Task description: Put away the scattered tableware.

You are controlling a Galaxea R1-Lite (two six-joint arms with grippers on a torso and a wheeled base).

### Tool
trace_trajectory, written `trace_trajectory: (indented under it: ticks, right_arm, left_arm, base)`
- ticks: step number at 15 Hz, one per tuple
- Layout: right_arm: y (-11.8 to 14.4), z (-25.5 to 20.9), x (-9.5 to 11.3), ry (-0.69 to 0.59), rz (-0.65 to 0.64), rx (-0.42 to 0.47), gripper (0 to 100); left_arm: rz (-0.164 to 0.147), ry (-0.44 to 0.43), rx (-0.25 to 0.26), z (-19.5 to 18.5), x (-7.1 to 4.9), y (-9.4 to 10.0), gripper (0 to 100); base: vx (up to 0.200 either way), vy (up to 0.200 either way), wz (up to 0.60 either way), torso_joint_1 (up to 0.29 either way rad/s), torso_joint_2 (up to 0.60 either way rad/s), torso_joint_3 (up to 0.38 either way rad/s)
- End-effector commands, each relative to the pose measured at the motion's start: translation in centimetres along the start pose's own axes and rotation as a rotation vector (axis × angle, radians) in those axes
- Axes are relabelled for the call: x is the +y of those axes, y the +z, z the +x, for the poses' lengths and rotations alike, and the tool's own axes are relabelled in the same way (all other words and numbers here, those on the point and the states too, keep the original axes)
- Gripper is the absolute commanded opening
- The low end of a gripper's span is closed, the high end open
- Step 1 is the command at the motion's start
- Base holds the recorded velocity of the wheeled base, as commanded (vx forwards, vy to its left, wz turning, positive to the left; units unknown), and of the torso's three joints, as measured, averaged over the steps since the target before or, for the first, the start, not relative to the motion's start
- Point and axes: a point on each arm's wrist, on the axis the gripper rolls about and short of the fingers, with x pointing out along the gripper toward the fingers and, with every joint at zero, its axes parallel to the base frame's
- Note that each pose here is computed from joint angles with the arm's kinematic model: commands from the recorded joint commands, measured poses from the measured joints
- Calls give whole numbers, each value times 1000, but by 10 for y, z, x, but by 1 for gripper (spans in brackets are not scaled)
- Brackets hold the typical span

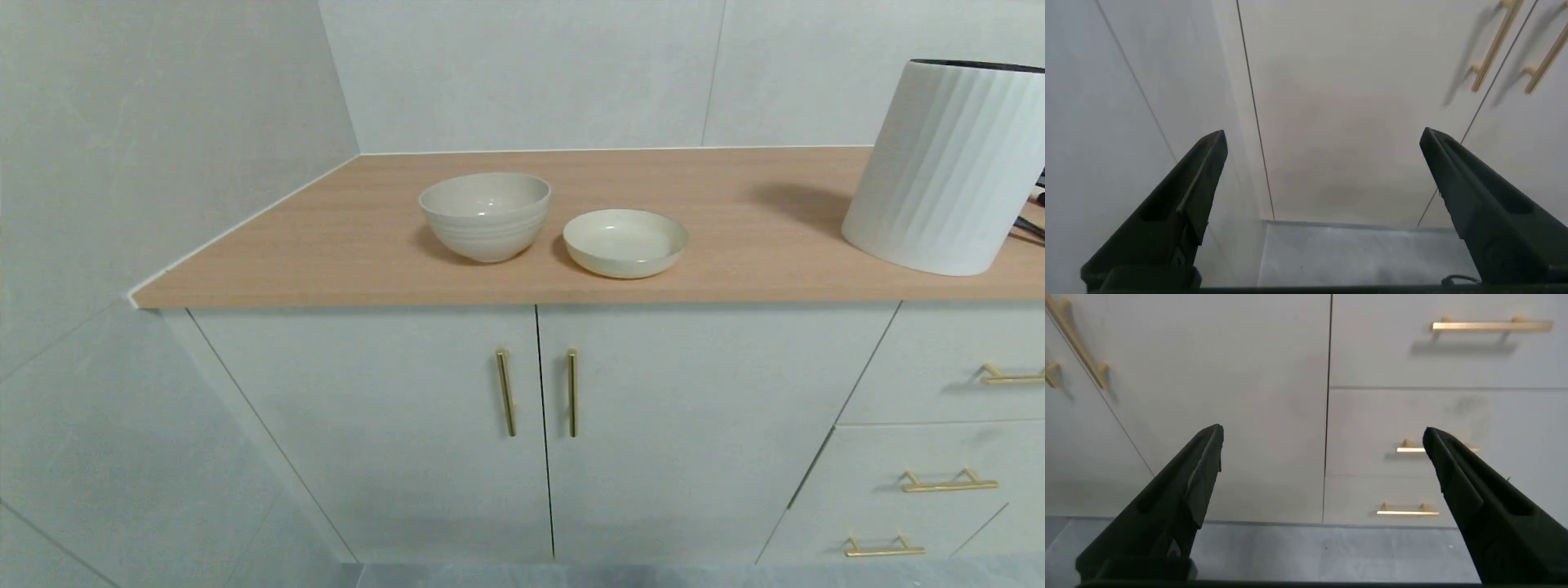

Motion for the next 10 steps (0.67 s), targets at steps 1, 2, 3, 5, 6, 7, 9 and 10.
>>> trace_trajectory:
  ticks: [1, 2, 3, 5, 6, 7, 9, 10]
  right_arm:
    - [0, 0, 0, 0, 1, 0, 100]
    - [0, 0, 0, 0, -1, 0, 100]
    - [0, 0, 0, 0, -1, 0, 100]
    - [0, 0, 0, 2, -1, 2, 100]
    - [0, 0, 0, 2, -1, 0, 100]
    - [0, 0, 0, 0, -1, 2, 100]
    - [0, 0, 0, 2, 1, 2, 100]
    - [0, 0, 0, 0, 1, 2, 100]
  left_arm:
    - [0, 1, 0, 0, 0, 0, 100]
    - [0, 1, 0, 0, 0, 0, 100]
    - [-2, 1, 0, 0, 0, 0, 100]
    - [0, 0, 0, 0, 0, 0, 100]
    - [0, 1, 0, 0, 0, 0, 100]
    - [0, 0, 0, 0, 0, 0, 100]
    - [-2, 0, 0, 0, 0, 0, 100]
    - [-2, 1, 0, 0, 0, 0, 100]
  base:
    - [0, 0, 0, -149, 447, 300]
    - [0, 0, 0, -144, 452, 320]
    - [0, 0, 0, -129, 452, 320]
    - [0, 0, 0, -112, 417, 305]
    - [0, 0, 0, -61, 227, 163]
    - [0, 0, 0, -32, 115, 46]
    - [0, 0, 0, -9, 38, 18]
    - [0, 0, 0, 0, 0, 0]
